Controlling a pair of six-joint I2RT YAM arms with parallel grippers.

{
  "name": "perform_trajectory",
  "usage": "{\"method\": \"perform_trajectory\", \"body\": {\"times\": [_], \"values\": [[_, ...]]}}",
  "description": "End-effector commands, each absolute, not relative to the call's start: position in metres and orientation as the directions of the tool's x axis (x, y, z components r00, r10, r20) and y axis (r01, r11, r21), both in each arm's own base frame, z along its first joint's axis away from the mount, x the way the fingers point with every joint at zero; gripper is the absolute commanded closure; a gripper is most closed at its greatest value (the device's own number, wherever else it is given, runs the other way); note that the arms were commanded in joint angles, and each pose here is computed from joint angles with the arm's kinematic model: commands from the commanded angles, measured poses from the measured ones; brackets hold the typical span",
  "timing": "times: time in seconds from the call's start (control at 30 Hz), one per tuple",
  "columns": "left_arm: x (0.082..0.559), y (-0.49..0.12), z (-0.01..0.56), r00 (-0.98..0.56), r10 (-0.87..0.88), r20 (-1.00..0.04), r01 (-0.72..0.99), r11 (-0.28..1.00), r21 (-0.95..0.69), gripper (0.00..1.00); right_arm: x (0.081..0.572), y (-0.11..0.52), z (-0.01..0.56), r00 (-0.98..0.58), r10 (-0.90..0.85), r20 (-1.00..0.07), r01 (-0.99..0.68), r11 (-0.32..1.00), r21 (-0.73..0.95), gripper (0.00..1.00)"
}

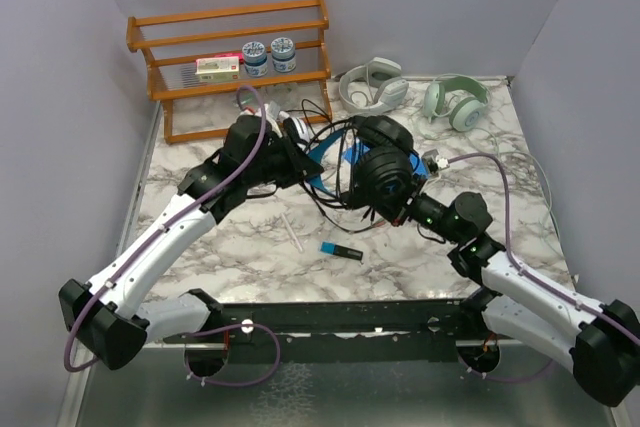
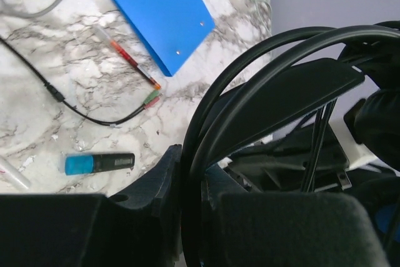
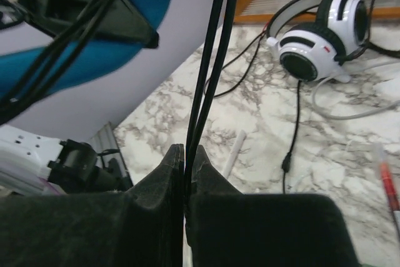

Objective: Wrap the headphones
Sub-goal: Wrap the headphones cable around the headphones.

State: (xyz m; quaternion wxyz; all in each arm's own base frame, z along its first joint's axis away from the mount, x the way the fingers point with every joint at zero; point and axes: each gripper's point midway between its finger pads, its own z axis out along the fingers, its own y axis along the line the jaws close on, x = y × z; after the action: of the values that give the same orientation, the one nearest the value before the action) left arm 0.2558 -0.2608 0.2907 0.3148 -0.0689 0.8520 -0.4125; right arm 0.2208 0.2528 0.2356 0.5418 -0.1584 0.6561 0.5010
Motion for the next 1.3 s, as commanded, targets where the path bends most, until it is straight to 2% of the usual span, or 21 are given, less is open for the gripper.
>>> {"method": "perform_trajectory", "body": {"times": [0.0,0.2,0.37,0.5,0.6,0.73,0.83,0.9,1.0,1.13,1.27], "values": [[0.278,-0.25,0.339,-0.62,-0.706,-0.343,0.068,0.388,-0.919,1.0,0.202,0.27,0.25,-0.446,0.411,-0.795,-0.762,0.291,0.579,0.99],[0.283,-0.226,0.307,-0.534,-0.776,-0.337,-0.034,0.418,-0.908,1.0,0.193,0.302,0.225,-0.532,0.357,-0.768,-0.723,0.281,0.632,0.99],[0.281,-0.217,0.294,-0.509,-0.806,-0.303,-0.079,0.394,-0.916,1.0,0.183,0.339,0.202,-0.611,0.302,-0.732,-0.69,0.251,0.679,0.99],[0.274,-0.217,0.3,-0.518,-0.807,-0.284,-0.06,0.366,-0.929,1.0,0.182,0.349,0.187,-0.645,0.315,-0.696,-0.657,0.236,0.716,0.99],[0.269,-0.213,0.312,-0.515,-0.804,-0.297,-0.033,0.365,-0.93,1.0,0.191,0.346,0.18,-0.629,0.331,-0.703,-0.645,0.281,0.71,0.99],[0.261,-0.206,0.334,-0.51,-0.785,-0.352,0.015,0.401,-0.916,1.0,0.222,0.326,0.173,-0.567,0.338,-0.751,-0.614,0.435,0.659,0.99],[0.254,-0.207,0.349,-0.531,-0.75,-0.395,0.055,0.435,-0.899,1.0,0.256,0.299,0.173,-0.546,0.354,-0.759,-0.574,0.502,0.647,0.99],[0.248,-0.212,0.353,-0.568,-0.706,-0.422,0.086,0.46,-0.884,1.0,0.284,0.277,0.177,-0.536,0.378,-0.755,-0.549,0.522,0.652,1.0],[0.238,-0.227,0.349,-0.652,-0.637,-0.411,0.103,0.463,-0.88,1.0,0.327,0.259,0.186,-0.543,0.366,-0.756,-0.543,0.534,0.649,0.99],[0.228,-0.239,0.344,-0.718,-0.577,-0.389,0.119,0.45,-0.885,1.0,0.374,0.258,0.206,-0.54,0.342,-0.769,-0.578,0.514,0.634,0.99],[0.219,-0.245,0.353,-0.747,-0.534,-0.397,0.16,0.435,-0.886,1.0,0.418,0.252,0.22,-0.507,0.317,-0.802,-0.583,0.559,0.59,0.99]]}}
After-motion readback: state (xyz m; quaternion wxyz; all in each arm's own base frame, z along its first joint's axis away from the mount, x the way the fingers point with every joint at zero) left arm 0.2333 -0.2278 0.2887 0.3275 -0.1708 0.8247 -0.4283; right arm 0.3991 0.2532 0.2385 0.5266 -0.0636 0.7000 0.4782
